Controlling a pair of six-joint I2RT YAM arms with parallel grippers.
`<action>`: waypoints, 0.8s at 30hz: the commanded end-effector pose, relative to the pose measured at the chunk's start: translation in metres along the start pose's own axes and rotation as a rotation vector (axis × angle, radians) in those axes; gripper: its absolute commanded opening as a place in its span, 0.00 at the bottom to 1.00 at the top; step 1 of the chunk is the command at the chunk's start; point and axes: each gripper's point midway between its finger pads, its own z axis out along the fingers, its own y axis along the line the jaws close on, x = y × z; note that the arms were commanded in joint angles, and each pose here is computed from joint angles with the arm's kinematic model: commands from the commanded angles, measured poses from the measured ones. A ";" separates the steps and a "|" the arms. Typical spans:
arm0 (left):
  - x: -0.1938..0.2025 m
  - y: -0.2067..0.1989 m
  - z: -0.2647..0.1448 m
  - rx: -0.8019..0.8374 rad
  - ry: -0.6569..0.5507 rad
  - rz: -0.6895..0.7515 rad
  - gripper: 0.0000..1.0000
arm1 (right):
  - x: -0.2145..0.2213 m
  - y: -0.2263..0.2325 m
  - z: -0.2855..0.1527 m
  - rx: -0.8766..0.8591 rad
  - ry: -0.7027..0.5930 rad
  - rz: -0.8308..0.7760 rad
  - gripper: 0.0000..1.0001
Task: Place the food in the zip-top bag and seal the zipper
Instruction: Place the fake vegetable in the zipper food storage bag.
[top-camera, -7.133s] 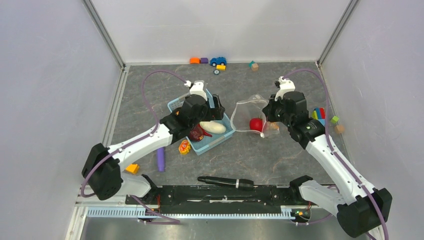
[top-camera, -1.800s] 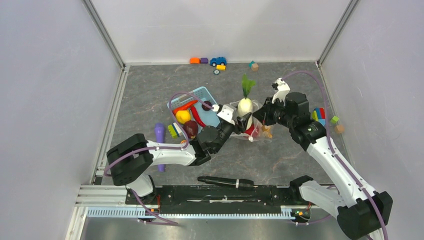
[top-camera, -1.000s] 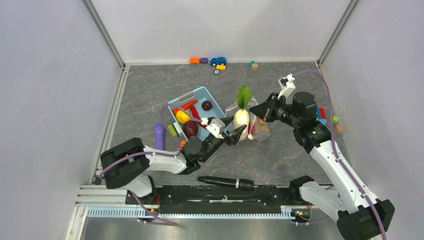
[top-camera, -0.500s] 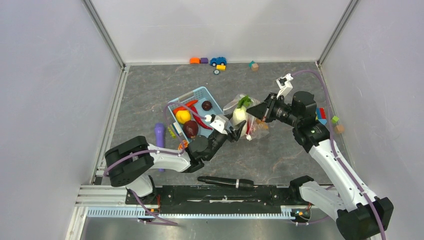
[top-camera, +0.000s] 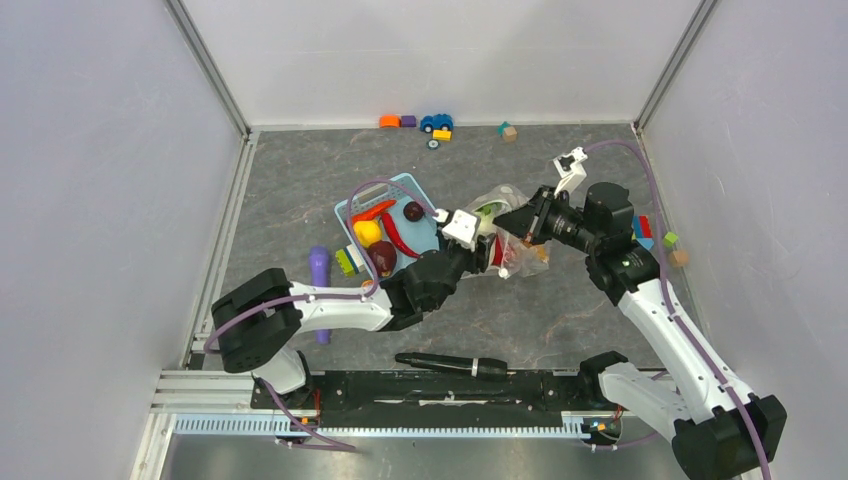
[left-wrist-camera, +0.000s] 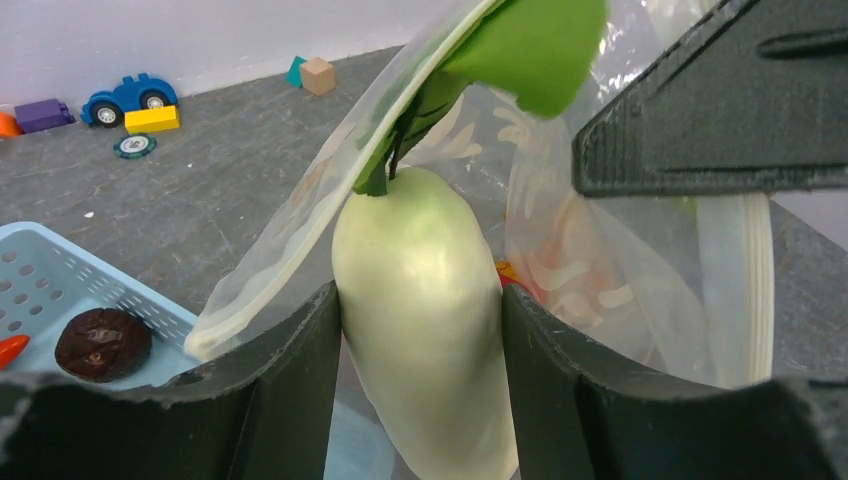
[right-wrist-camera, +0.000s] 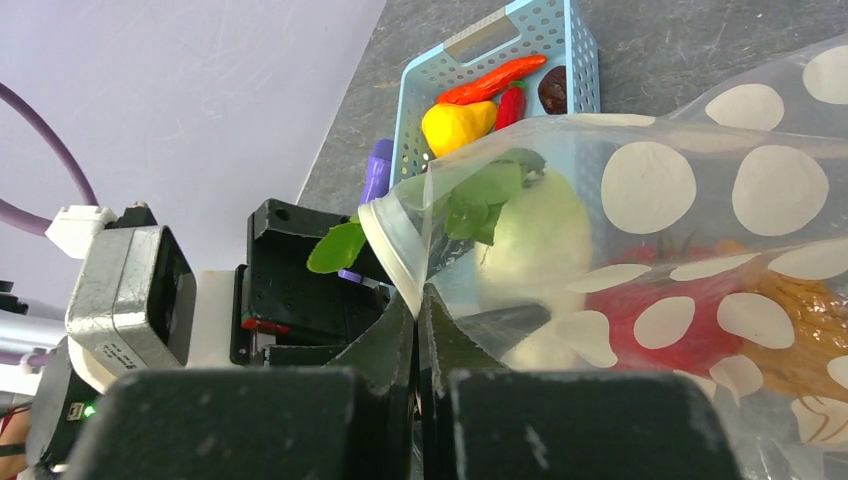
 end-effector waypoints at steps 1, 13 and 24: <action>0.008 0.000 0.007 -0.064 0.095 -0.019 0.23 | -0.012 0.016 -0.006 -0.063 -0.049 -0.038 0.00; 0.012 0.031 0.011 -0.226 0.213 -0.127 0.20 | -0.012 0.013 -0.009 -0.049 -0.067 -0.032 0.00; 0.000 0.022 0.010 -0.128 0.258 -0.168 0.51 | -0.009 0.006 -0.005 -0.032 -0.059 -0.021 0.00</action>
